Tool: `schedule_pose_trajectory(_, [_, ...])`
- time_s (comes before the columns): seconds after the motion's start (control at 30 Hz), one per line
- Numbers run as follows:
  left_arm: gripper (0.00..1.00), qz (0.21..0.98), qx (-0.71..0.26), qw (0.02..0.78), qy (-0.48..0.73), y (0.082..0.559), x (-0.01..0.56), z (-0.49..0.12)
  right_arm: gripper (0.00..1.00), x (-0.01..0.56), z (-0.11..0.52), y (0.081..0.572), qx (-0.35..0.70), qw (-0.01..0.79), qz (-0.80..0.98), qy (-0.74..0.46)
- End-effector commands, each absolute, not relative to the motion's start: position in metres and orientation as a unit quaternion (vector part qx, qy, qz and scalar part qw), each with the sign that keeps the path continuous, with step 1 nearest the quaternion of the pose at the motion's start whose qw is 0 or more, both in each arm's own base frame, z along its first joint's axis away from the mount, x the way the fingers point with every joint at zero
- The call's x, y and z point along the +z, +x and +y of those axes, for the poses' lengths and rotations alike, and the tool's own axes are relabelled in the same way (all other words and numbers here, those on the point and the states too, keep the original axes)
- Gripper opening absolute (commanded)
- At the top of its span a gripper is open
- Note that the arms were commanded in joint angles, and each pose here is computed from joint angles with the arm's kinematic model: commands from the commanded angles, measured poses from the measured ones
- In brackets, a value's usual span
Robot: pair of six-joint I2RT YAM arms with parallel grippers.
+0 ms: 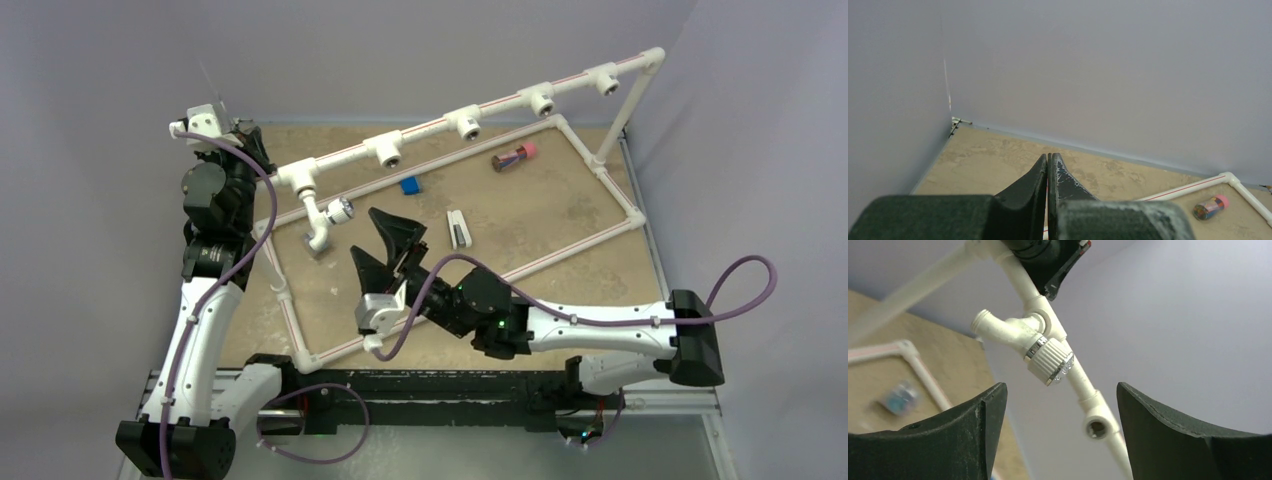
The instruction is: Install the water faucets
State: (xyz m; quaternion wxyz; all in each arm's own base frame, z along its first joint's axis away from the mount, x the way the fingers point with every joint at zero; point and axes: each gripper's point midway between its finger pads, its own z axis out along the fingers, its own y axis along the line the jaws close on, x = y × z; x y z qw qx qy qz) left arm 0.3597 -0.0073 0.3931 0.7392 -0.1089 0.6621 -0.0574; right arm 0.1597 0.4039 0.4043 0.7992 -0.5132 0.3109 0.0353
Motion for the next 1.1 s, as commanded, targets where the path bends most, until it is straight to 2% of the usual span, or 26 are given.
schedule_pose_trajectory(0.0, [0.0, 0.8, -0.076, 0.591, -0.076, 0.351, 0.274, -0.032, 0.82, 0.429, 0.404, 0.161, -0.145, 0.791, 0.19, -0.563])
schedule_pose_trajectory(0.23, [0.0, 0.8, -0.074, 0.591, -0.077, 0.351, 0.274, -0.032, 0.82, 0.432, 0.426, 0.163, -0.255, 0.754, 0.13, -0.591])
schedule_pose_trajectory(0.6, [0.0, 0.799, -0.075, 0.591, -0.076, 0.352, 0.275, -0.032, 0.8, 0.431, 0.465, 0.164, -0.275, 0.748, 0.109, -0.594])
schedule_pose_trajectory(0.9, [0.0, 0.8, -0.077, 0.591, -0.075, 0.352, 0.275, -0.033, 0.64, 0.429, 0.473, 0.181, -0.259, 0.751, 0.143, -0.59])
schedule_pose_trajectory(1.07, [0.0, 0.8, -0.076, 0.591, -0.075, 0.352, 0.275, -0.032, 0.44, 0.424, 0.473, 0.194, -0.253, 0.75, 0.174, -0.585])
